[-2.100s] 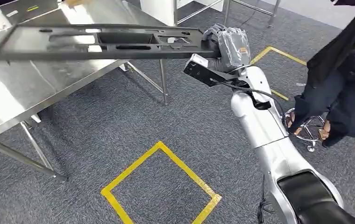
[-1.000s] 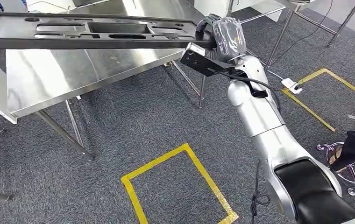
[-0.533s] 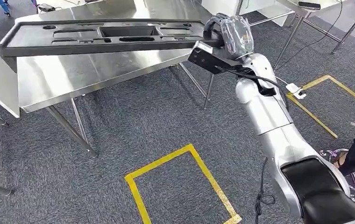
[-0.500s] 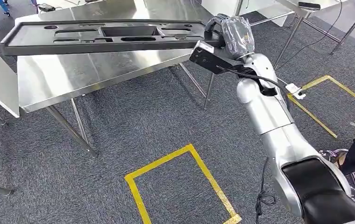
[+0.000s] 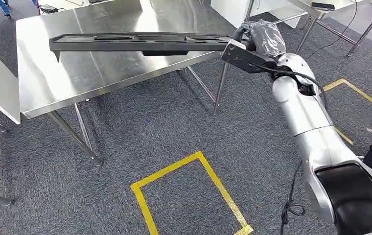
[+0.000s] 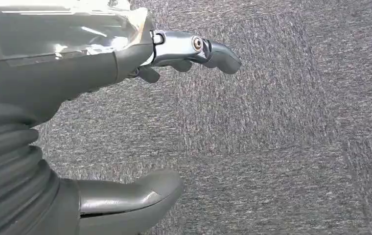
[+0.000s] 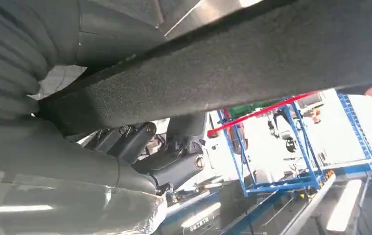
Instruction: Take the parts from the cabinet and place them on the table.
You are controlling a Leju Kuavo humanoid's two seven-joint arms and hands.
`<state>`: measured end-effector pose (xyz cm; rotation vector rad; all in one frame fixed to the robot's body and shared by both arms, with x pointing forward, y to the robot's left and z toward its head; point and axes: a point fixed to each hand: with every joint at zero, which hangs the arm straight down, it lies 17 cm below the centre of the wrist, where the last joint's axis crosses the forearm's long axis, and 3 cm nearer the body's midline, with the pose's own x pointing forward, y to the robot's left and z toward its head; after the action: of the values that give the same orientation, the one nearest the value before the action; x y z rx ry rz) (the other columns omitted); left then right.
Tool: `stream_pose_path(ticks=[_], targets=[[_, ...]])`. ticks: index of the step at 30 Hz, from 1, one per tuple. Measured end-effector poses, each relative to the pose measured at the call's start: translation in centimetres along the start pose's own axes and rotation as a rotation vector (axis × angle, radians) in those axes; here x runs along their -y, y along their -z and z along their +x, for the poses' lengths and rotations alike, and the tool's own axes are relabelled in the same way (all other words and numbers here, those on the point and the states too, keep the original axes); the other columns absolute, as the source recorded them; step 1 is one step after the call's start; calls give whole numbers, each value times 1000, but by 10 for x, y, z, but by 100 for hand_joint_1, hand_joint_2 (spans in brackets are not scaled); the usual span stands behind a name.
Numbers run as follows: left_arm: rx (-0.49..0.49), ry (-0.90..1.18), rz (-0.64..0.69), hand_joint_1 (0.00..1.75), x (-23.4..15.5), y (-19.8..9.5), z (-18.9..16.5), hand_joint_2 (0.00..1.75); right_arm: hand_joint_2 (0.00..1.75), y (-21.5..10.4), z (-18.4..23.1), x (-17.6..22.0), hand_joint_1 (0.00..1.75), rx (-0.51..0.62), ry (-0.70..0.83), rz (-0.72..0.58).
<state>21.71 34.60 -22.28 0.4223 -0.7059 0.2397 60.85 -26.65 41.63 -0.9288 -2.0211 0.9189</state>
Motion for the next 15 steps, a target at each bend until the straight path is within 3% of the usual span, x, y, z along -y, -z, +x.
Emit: stream_pose_path(ticks=[15], targets=[[-11, 2, 8, 0, -5, -3, -10, 175, 175, 9, -7, 10, 175, -8, -2, -2]])
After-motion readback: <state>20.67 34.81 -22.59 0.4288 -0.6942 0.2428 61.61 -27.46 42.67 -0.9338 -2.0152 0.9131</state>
